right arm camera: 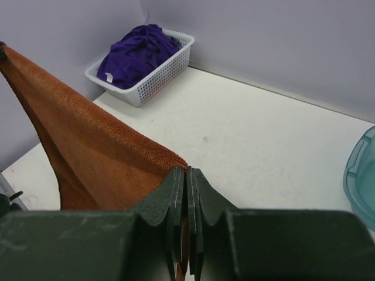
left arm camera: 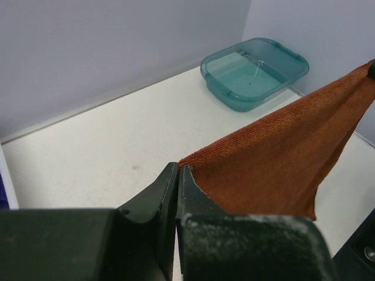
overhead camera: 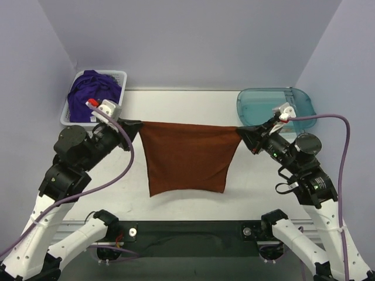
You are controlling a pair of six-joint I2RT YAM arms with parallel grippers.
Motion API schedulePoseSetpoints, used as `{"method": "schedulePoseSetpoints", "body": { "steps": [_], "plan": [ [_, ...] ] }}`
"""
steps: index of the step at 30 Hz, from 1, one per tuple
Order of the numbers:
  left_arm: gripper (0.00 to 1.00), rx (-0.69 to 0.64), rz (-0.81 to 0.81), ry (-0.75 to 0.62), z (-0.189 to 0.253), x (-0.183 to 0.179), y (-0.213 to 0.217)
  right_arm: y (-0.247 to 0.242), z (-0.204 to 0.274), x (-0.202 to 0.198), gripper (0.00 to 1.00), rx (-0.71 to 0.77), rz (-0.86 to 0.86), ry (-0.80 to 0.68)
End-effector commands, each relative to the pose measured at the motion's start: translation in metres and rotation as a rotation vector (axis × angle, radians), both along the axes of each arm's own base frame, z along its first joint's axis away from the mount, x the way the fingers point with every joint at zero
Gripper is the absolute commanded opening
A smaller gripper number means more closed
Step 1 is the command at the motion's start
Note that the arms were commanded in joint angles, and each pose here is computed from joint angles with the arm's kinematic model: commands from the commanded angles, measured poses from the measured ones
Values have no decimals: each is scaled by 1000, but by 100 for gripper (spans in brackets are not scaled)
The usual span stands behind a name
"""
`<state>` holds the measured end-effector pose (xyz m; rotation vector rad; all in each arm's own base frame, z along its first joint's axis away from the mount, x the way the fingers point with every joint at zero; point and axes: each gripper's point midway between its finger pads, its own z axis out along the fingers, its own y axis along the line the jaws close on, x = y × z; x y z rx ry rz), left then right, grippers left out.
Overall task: Fold and stack the towels
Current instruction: Fold the towel
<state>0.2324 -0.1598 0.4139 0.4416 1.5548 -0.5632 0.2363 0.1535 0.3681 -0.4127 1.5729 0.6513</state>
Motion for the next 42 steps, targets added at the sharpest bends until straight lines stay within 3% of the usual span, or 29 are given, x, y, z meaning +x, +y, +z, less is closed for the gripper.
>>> {"method": "schedulePoseSetpoints", "body": {
  "steps": [1,8,9,10,12,13,17,22,31,42],
  "plan": [
    [0,46,-1,192,-63,21,-15,4,-31,9,0,-17,-8,108],
    [0,170,171,520,-195,110,-8,5,-136,88,0,-125,-157,398],
    [0,172,195,523,-201,126,-6,4,-147,97,0,-133,-175,424],
    [0,212,214,597,-234,141,-5,5,-151,110,0,-131,-185,420],
    [0,232,237,610,-242,169,-3,7,-181,133,0,-165,-202,474],
    [0,267,245,674,-271,182,-4,6,-183,146,0,-168,-219,452],
    [0,311,246,743,-300,216,-10,3,-225,184,0,-236,-247,486],
    [0,289,275,723,-296,248,-7,-1,-238,213,0,-264,-259,477],
    [1,239,240,644,-261,230,-8,0,-223,210,0,-234,-227,440],
    [2,191,208,723,-275,162,-2,0,-232,144,0,-184,-164,520]
  ]
}}
